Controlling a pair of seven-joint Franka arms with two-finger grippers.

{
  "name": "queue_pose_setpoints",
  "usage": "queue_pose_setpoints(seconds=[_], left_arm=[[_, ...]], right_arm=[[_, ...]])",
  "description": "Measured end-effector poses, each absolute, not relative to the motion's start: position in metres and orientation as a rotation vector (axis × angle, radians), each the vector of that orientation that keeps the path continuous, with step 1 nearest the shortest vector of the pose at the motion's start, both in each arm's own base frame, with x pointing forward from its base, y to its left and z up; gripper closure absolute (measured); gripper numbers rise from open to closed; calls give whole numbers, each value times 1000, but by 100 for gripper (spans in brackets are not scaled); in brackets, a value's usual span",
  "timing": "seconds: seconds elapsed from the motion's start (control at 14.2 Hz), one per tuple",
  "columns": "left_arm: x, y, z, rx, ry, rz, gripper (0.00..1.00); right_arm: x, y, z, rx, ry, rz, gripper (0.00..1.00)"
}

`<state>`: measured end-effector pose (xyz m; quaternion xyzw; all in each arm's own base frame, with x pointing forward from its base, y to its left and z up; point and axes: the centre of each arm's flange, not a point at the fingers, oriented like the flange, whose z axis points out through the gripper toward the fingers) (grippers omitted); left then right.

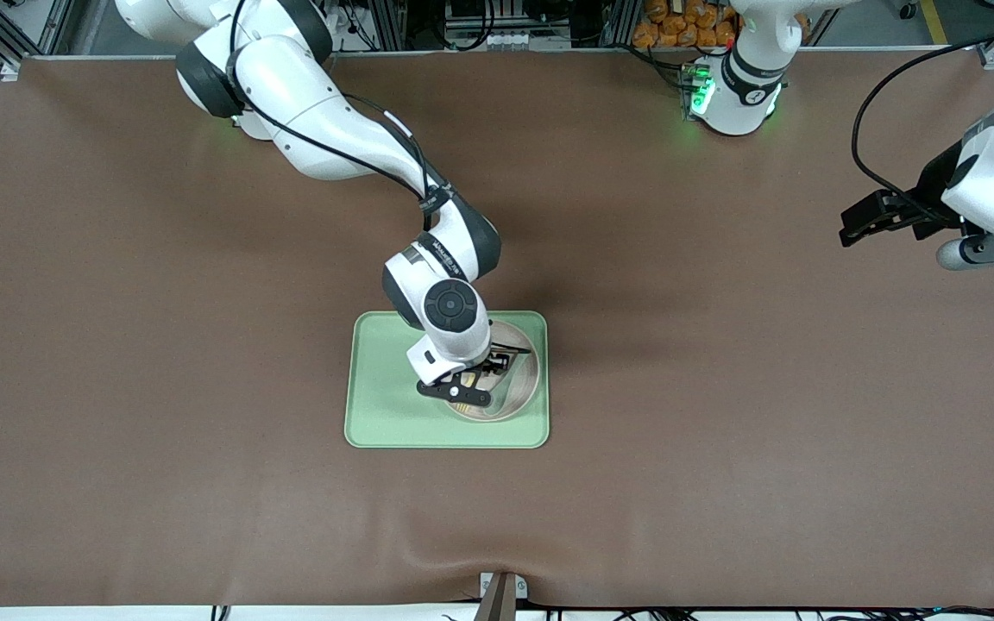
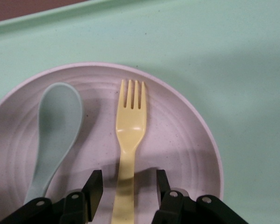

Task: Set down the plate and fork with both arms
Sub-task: 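Grasp the yellow fork on the plate with the right gripper, then carry the fork with the right gripper off the plate onto the tray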

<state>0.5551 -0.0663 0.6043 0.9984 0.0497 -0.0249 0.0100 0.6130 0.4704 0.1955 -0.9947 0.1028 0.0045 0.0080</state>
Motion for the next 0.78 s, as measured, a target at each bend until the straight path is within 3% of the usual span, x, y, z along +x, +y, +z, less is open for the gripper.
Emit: queue_pose_setpoints(seconds=[0.21,0.49,0.78], left_arm=[[555,-67,604,3117,154,-79,0],[555,-67,604,3117,155,-78,0],[555,-65,604,3117,160,-78,0]], right_arm=[[612,471,193,-3111,320,18,48],[612,471,194,-3112,320,18,84],[611,470,197,-3131,322,51,84]])
